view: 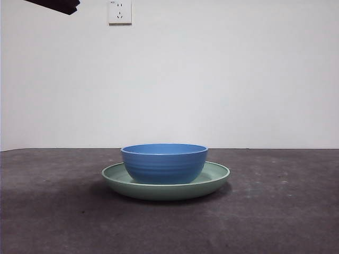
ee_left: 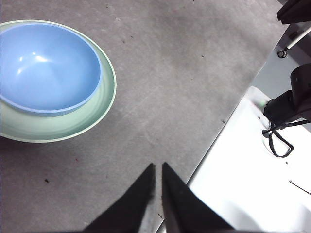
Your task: Pick up the blue bowl, put it on the green plate, put it on desk
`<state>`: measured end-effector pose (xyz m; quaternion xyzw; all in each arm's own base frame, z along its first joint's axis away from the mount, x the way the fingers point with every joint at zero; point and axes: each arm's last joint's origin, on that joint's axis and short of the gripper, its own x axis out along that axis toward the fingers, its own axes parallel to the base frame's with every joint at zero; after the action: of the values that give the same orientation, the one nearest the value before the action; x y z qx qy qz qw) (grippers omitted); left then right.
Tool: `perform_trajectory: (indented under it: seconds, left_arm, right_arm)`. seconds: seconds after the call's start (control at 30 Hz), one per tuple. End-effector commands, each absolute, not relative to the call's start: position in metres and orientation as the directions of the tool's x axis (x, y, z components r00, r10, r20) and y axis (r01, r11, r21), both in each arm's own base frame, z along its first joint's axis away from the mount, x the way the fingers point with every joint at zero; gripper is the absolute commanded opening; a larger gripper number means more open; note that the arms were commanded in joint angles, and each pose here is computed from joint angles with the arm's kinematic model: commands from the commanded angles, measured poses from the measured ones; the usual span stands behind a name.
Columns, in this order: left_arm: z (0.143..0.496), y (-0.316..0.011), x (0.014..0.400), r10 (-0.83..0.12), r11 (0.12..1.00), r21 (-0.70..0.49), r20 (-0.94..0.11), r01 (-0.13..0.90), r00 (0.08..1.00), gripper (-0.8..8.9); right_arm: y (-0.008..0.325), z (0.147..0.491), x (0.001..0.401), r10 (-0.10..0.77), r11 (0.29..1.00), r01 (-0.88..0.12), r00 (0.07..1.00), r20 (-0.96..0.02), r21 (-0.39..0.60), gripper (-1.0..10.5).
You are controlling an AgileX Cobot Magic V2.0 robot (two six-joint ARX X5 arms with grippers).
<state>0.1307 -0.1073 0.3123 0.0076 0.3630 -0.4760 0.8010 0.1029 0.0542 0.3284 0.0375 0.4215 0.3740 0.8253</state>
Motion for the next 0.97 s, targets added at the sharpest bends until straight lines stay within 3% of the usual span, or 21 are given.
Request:
perform_trajectory:
  seconds: [0.03, 0.73, 0.83, 0.97]
  left_arm:
    - [0.314, -0.109, 0.132, -0.762, 0.535, -0.324, -0.584, 0.780, 0.281, 0.10]
    - [0.316, -0.108, 0.130, -0.767, 0.533, -0.319, -0.574, 0.784, 0.288, 0.10]
    - [0.324, -0.099, 0.127, -0.755, 0.563, -0.240, -0.538, 0.791, 0.374, 0.10]
    - [0.347, -0.076, 0.124, -0.689, 0.697, -0.101, -0.370, 0.710, 0.623, 0.10]
  right_arm:
    - [0.056, 0.330, 0.105, 0.657, 0.706, -0.606, 0.370, -0.657, 0.365, 0.1]
    - [0.056, 0.332, 0.107, 0.664, 0.702, -0.617, 0.388, -0.639, 0.355, 0.1]
    - [0.056, 0.332, 0.107, 0.664, 0.702, -0.617, 0.388, -0.639, 0.355, 0.1]
    - [0.056, 0.332, 0.107, 0.664, 0.702, -0.617, 0.388, -0.640, 0.355, 0.1]
